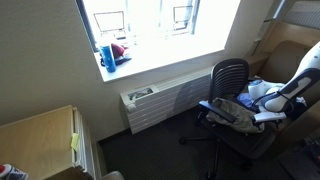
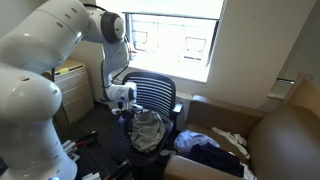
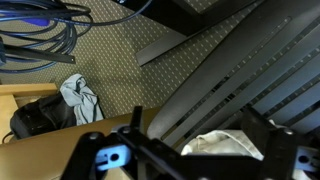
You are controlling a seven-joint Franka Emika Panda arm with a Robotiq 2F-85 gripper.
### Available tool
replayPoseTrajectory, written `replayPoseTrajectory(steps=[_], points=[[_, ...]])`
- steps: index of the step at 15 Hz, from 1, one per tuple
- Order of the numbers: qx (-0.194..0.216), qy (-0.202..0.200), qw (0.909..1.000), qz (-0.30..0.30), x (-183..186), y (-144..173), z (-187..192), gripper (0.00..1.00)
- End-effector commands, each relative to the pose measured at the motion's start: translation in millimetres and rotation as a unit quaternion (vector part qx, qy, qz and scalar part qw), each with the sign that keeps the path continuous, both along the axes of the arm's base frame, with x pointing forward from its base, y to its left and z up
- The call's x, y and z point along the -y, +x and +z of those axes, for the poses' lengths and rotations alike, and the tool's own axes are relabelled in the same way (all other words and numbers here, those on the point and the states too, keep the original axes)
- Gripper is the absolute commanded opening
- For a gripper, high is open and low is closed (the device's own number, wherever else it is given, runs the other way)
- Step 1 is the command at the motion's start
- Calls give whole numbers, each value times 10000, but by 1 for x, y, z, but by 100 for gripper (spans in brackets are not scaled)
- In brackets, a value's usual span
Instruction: Place cloth in the chair on the chair's right arm rest
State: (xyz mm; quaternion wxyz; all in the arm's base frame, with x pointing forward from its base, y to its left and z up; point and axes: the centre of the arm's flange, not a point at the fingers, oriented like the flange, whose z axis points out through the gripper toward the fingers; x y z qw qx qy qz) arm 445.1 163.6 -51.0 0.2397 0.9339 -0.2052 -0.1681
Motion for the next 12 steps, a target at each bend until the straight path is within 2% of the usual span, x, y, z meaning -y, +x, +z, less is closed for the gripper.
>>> replayPoseTrajectory(steps=[1,3,5,8,9,10,11,12], points=[[667,-10,9976,-189,-2,-4,10,100],[1225,-2,9922,-241,-11,6,-4,100],[1819,-33,9828,-304,-19,14,-20,100],[2521,-356,9660,-442,-16,24,-50,100],[2383,-433,9682,-627,-5,29,-66,100],[2054,-492,9733,-897,2,26,-76,100],[2264,-412,9713,-605,-10,18,-46,100],[2218,-455,9719,-643,-6,13,-58,100]])
